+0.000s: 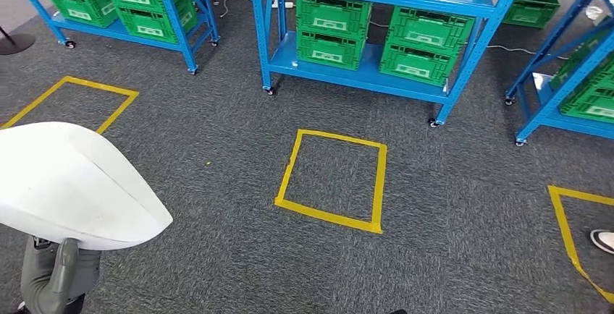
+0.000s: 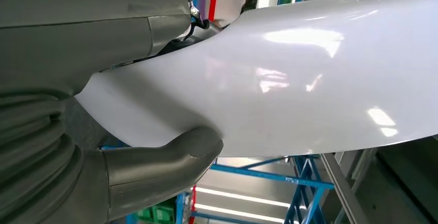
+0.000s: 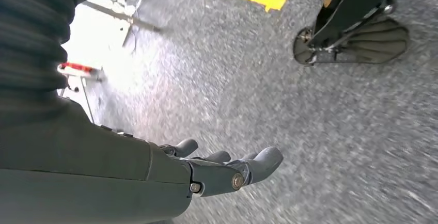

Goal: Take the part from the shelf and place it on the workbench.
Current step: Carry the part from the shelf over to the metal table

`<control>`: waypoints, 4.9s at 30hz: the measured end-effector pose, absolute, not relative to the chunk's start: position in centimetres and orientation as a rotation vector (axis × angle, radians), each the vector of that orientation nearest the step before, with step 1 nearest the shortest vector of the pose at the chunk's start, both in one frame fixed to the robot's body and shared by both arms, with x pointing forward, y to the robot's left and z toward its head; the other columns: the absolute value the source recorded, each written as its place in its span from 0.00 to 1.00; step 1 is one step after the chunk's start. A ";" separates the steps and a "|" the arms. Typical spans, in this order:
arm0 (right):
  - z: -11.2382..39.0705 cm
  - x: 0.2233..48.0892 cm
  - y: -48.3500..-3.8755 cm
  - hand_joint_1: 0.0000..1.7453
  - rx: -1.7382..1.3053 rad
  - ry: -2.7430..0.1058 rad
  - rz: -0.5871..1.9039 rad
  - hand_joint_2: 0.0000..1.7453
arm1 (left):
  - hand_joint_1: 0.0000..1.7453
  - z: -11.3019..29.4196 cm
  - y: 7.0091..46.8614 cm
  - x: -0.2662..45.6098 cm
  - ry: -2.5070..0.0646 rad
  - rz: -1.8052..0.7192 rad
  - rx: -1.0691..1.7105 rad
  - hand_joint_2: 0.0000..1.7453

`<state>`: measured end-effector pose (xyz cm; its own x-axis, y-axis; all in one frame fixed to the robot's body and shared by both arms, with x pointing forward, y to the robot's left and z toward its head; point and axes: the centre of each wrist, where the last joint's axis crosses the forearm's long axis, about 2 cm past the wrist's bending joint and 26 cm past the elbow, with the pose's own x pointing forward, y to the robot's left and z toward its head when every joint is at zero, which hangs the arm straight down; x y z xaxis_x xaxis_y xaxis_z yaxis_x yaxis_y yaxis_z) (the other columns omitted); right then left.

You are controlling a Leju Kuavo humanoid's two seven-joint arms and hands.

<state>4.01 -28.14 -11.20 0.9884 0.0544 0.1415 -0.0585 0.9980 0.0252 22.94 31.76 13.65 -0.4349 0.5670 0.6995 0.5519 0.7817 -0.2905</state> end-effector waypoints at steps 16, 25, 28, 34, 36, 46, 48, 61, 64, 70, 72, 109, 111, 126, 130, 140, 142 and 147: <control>-11.2 4.1 -28.6 0.00 0.002 -0.122 0.089 1.00 | 1.00 13.0 33.1 21.5 -2.094 0.170 -0.867 1.00; -11.2 3.9 -26.7 0.00 0.030 -0.059 0.039 1.00 | 1.00 14.1 33.3 21.7 -2.111 0.175 -0.861 1.00; -11.2 3.7 -26.4 0.00 0.055 -0.066 0.049 1.00 | 1.00 14.1 33.4 21.5 -2.106 0.170 -0.859 1.00; -11.1 3.9 -26.3 0.00 0.072 -0.138 0.017 1.00 | 1.00 14.2 34.2 21.4 -2.121 0.153 -0.857 1.00; -11.1 4.1 -26.2 0.00 0.075 -0.150 0.005 1.00 | 1.00 14.3 34.6 21.5 -2.124 0.144 -0.853 1.00; -11.1 3.8 -26.0 0.00 0.081 -0.129 0.012 1.00 | 1.00 14.4 35.4 21.9 -2.117 0.114 -0.826 1.00; -11.1 3.9 -26.0 0.00 0.079 -0.133 0.009 1.00 | 1.00 14.5 35.5 22.2 -2.121 0.111 -0.827 1.00; -11.1 3.7 -26.0 0.00 0.064 -0.158 0.014 1.00 | 1.00 14.5 35.0 22.8 -2.133 0.114 -0.827 1.00; -11.1 3.8 -26.0 0.00 0.062 -0.162 0.013 1.00 | 1.00 14.5 35.0 22.8 -2.134 0.113 -0.827 1.00; -11.1 3.9 -25.9 0.00 0.064 -0.166 0.013 1.00 | 1.00 14.4 35.2 22.8 -2.130 0.105 -0.825 1.00; -11.1 3.7 -26.0 0.00 0.064 -0.163 0.012 1.00 | 1.00 14.5 35.2 22.8 -2.129 0.103 -0.825 1.00; -11.2 2.7 -25.5 0.00 0.080 -0.130 0.205 1.00 | 1.00 14.2 39.8 16.8 -2.234 0.231 -0.632 1.00; -11.2 2.9 -25.5 0.00 0.080 -0.145 0.194 1.00 | 1.00 14.5 40.2 16.3 -2.253 0.248 -0.617 1.00; -11.2 3.1 -25.3 0.00 0.086 -0.151 0.231 1.00 | 1.00 15.0 40.1 15.3 -2.292 0.263 -0.576 1.00; -11.1 3.2 -25.1 0.00 0.087 -0.172 0.219 1.00 | 1.00 15.1 40.3 15.3 -2.292 0.266 -0.573 1.00; -11.2 3.0 -25.2 0.00 0.079 -0.142 0.185 1.00 | 1.00 15.7 40.6 16.5 -2.324 0.256 -0.559 1.00; -11.2 3.0 -25.2 0.00 0.081 -0.134 0.191 1.00 | 1.00 15.8 40.6 16.7 -2.330 0.255 -0.557 1.00; -11.2 3.1 -25.4 0.00 0.081 -0.144 0.172 1.00 | 1.00 16.2 40.8 17.1 -2.355 0.262 -0.548 1.00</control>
<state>3.14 -25.44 -11.16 0.9750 0.1647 0.1492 -0.1763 0.9820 0.0682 17.07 40.81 16.24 -0.6694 0.4538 0.5882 0.3137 0.8903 -0.3300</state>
